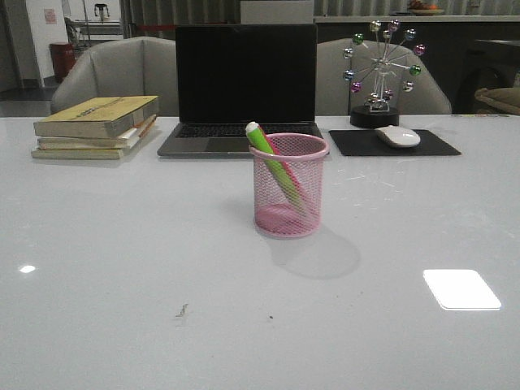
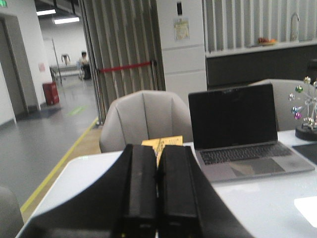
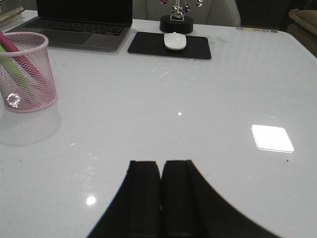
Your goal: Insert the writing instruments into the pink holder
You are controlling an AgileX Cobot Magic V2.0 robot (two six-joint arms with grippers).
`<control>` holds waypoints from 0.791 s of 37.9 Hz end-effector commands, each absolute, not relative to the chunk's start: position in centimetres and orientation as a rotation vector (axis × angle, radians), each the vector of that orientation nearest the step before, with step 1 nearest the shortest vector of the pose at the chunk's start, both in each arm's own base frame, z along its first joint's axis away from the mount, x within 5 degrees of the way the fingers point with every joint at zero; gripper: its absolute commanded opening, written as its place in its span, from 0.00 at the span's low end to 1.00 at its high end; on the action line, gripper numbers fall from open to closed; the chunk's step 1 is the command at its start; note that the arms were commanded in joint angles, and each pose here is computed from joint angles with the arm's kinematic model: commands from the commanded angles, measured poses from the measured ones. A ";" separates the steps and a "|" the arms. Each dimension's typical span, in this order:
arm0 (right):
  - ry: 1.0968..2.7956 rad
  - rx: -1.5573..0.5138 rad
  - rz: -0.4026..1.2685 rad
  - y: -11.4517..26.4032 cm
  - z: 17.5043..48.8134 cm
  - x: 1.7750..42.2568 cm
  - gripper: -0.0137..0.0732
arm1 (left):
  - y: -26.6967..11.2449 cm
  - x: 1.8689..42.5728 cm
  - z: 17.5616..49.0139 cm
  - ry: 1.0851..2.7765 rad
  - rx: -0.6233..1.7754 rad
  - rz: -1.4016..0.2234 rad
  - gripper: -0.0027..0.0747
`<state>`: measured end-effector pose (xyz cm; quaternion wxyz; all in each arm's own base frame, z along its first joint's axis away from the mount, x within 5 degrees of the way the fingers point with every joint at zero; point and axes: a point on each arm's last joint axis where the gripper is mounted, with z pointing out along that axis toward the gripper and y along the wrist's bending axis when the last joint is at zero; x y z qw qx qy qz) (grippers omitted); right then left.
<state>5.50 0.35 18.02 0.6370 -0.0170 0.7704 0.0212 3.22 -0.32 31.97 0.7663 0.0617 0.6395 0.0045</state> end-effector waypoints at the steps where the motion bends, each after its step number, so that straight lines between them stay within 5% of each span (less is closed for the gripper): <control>1: 1.661 -0.035 0.038 0.3 18.8 5.5 0.18 | -0.2 2.1 32.7 1.221 0.110 0.008 0.16; 10: 1.661 -0.035 0.038 0.3 18.8 5.5 0.18 | -0.2 2.3 30.7 1.161 0.091 -0.007 0.16; 30: 1.661 -0.035 0.038 0.3 18.8 5.5 0.18 | -0.4 5.3 22.2 1.375 0.106 -0.005 0.16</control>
